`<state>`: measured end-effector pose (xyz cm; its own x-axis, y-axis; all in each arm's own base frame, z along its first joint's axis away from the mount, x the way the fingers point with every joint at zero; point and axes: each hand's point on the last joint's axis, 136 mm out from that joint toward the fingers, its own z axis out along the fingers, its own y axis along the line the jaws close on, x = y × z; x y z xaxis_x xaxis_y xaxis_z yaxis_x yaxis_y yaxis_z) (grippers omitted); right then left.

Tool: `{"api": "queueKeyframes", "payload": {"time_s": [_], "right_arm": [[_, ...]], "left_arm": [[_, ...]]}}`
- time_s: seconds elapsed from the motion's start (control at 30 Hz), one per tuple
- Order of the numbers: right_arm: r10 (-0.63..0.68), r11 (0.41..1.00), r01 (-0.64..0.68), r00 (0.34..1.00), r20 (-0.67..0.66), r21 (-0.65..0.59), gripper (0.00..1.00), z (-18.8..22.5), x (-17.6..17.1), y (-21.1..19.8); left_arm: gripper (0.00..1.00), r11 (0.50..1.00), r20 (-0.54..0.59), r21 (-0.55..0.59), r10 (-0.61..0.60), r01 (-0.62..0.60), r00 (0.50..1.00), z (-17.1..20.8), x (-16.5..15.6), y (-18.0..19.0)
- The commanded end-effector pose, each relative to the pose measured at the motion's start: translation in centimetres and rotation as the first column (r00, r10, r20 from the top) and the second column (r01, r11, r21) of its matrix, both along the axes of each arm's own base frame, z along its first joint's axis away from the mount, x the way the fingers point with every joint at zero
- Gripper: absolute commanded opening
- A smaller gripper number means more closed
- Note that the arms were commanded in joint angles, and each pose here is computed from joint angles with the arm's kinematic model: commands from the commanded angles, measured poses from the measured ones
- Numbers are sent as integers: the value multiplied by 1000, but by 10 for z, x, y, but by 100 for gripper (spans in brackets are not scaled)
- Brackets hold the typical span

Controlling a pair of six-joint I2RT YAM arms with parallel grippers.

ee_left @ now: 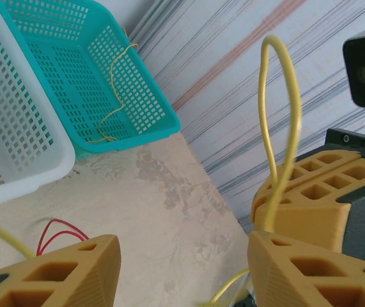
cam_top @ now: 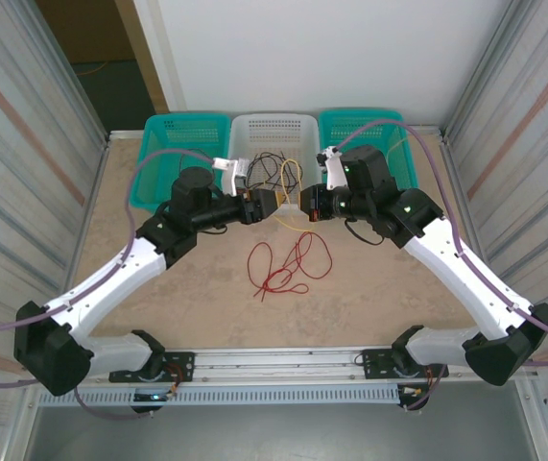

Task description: Untangle the cables

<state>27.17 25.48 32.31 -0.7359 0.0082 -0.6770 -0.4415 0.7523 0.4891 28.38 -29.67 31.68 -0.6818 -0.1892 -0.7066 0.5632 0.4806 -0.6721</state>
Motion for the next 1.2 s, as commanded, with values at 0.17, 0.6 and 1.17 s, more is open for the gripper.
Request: {"api": "queueKeyframes", "payload": {"time_s": [0.17, 0.6, 1.17], "right_arm": [[12, 1000, -12, 1000, -6, 9, 0, -3, -1, 5], [49, 999, -49, 999, -15, -3, 0, -8, -5, 14], [13, 994, -13, 1000, -2, -107, 0, -18, 2, -7]], "left_arm": [[57, 990, 76, -139, -13, 24, 997, 33, -7, 2], [47, 984, 40, -153, -85, 90, 996, 23, -7, -13], [10, 998, -16, 16, -64, 64, 998, -13, -1, -5]]}}
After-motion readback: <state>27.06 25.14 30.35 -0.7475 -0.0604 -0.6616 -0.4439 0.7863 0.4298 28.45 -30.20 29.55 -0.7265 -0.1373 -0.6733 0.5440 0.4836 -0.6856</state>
